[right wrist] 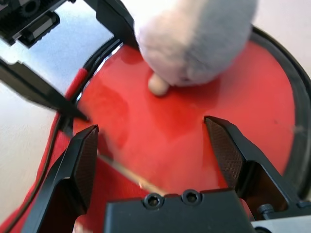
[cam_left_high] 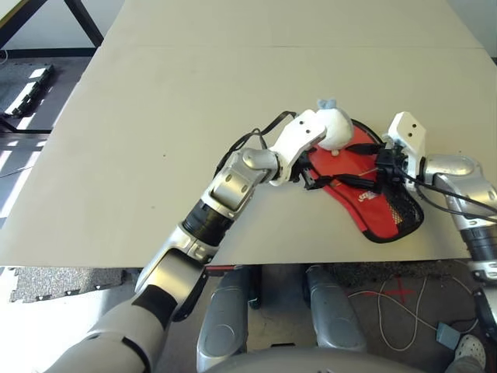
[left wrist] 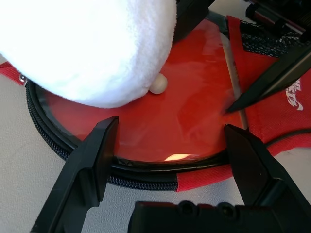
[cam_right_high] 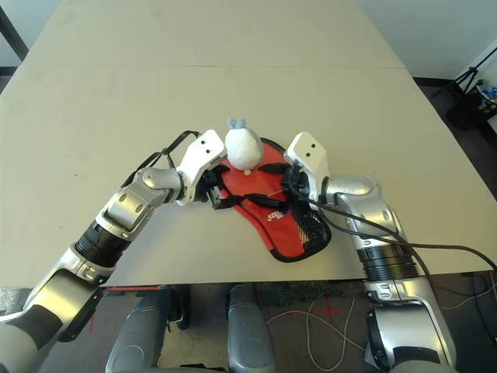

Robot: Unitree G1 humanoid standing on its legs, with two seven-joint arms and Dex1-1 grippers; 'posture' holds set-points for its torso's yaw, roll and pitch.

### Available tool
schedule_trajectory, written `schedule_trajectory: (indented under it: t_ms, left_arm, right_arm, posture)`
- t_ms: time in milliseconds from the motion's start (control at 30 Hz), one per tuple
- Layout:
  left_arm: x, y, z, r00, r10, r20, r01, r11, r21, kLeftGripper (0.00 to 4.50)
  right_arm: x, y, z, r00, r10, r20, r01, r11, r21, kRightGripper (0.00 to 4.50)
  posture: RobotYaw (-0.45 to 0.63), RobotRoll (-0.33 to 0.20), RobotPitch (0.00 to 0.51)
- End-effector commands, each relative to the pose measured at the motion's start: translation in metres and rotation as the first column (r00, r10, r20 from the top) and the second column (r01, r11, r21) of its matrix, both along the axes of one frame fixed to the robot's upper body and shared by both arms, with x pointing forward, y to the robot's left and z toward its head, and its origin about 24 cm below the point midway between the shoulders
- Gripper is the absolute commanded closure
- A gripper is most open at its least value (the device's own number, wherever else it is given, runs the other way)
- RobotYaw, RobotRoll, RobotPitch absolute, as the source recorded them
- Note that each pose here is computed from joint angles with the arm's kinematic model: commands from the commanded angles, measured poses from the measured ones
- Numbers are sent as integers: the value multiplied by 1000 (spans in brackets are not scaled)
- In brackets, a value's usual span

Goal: Store the ping-pong paddle in its case and zip it.

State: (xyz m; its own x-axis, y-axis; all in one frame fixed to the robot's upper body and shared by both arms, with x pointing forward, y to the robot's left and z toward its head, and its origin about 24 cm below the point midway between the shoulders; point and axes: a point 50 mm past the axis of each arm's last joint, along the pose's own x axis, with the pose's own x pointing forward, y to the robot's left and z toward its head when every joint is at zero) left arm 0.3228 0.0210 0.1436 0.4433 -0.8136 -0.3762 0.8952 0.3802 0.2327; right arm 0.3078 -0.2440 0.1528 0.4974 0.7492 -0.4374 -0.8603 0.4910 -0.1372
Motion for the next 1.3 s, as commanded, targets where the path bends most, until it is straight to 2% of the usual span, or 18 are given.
schedule_trajectory:
  t_ms: [33, 133, 267, 467, 767, 1033, 1300]
  left_arm:
    - [0, 1, -14, 998, 19, -54, -16, 999, 51, 63]
    - [-1, 1, -14, 998, 18, -56, -15, 998, 53, 63]
    - [-3, 0, -16, 997, 12, -70, -7, 998, 66, 63]
    - [-7, 1, -18, 996, -4, -85, 12, 996, 92, 63]
    - [-10, 5, -21, 995, -5, -97, 17, 993, 119, 63]
    - [-9, 5, -22, 995, -1, -99, 13, 993, 120, 63]
    - [-9, 7, -22, 995, 13, -97, -1, 993, 121, 63]
  right_arm:
    - [-8, -20, 8, 997, -1, -78, 4, 999, 36, 0]
    - [-8, -31, 19, 997, -17, -72, 20, 999, 48, 0]
    - [3, -49, 38, 994, -109, -7, 110, 993, 52, 0]
    - [19, -50, 56, 987, -145, 74, 138, 986, 94, 0]
    - [40, -6, 67, 990, -54, 131, 32, 985, 168, 0]
    - [52, 33, 57, 998, 22, 66, -34, 981, 192, 0]
    - [51, 52, 46, 993, 118, -26, -110, 969, 220, 0]
  posture:
    - [-68, 0, 293]
    - [-69, 0, 294]
    - [-71, 0, 295]
    - [-68, 0, 297]
    - [-63, 0, 295]
    - [-55, 0, 296]
    - [-39, 0, 299]
